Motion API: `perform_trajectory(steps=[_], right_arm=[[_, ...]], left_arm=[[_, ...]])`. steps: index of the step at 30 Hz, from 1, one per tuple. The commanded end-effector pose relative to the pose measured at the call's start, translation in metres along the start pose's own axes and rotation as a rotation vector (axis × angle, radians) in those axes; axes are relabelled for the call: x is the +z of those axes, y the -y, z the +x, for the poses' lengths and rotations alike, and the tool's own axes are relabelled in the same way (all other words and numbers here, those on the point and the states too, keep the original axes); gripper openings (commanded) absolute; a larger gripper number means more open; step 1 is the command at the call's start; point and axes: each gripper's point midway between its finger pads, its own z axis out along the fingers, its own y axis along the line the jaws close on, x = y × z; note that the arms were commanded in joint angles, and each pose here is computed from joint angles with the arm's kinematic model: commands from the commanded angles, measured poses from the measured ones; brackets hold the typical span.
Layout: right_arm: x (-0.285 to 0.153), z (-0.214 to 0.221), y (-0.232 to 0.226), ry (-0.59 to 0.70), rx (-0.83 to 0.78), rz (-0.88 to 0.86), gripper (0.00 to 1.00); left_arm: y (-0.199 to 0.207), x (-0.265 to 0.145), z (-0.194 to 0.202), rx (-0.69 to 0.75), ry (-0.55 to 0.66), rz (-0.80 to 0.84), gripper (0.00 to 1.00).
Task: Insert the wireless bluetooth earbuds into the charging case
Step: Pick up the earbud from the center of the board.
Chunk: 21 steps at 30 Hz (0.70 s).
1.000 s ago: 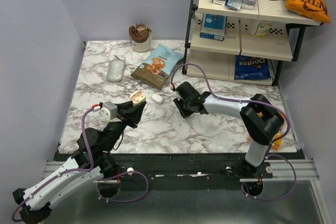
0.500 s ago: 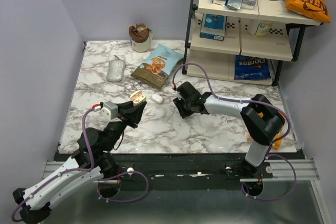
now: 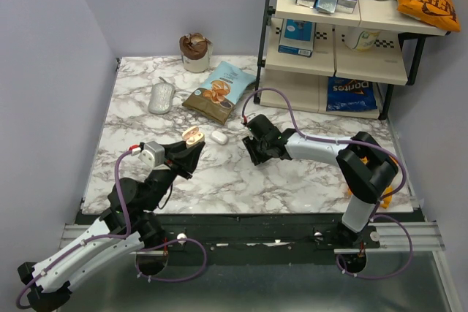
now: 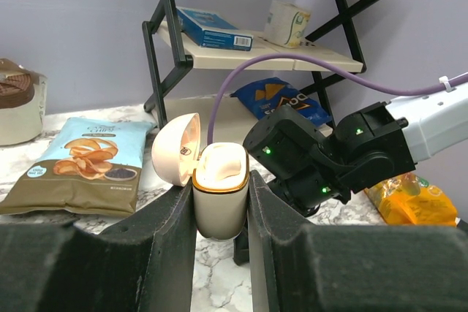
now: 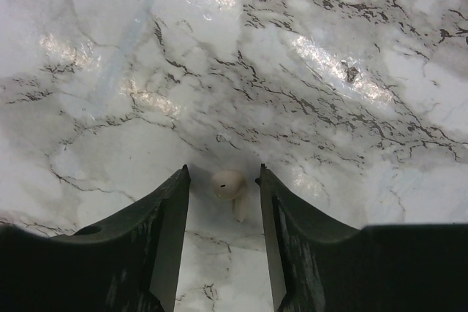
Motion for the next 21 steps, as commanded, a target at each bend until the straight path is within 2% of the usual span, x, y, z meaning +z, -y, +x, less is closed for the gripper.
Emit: perform_trajectory(steps=[1, 14, 17, 18, 20, 21], right_arm=[[-0.003, 0.052, 0.005, -0.173, -0.011, 0.032, 0.5], [-0.003, 0.059, 0.006, -0.201, 0.006, 0.055, 0.25], [-0.005, 0.059, 0.008, -0.192, 0.022, 0.07, 0.17], [-0.005, 0.058, 0.008, -0.187, 0.027, 0.07, 0.09], [-0.01, 0.052, 0.01, -0.158, 0.06, 0.09, 0.01], [-0.012, 0.048, 0.011, -0.141, 0.076, 0.096, 0.01]], left_arm=[[0.005, 0.001, -0.001, -0.017, 0.009, 0.024, 0.0], [0.005, 0.0, -0.002, -0.02, 0.011, 0.025, 0.0], [0.006, 0.0, -0.001, -0.022, 0.01, 0.027, 0.0], [0.006, 0.0, -0.002, -0.023, 0.013, 0.027, 0.0], [0.006, 0.0, -0.001, -0.023, 0.01, 0.028, 0.0], [0.006, 0.0, -0.002, -0.025, 0.012, 0.029, 0.0]])
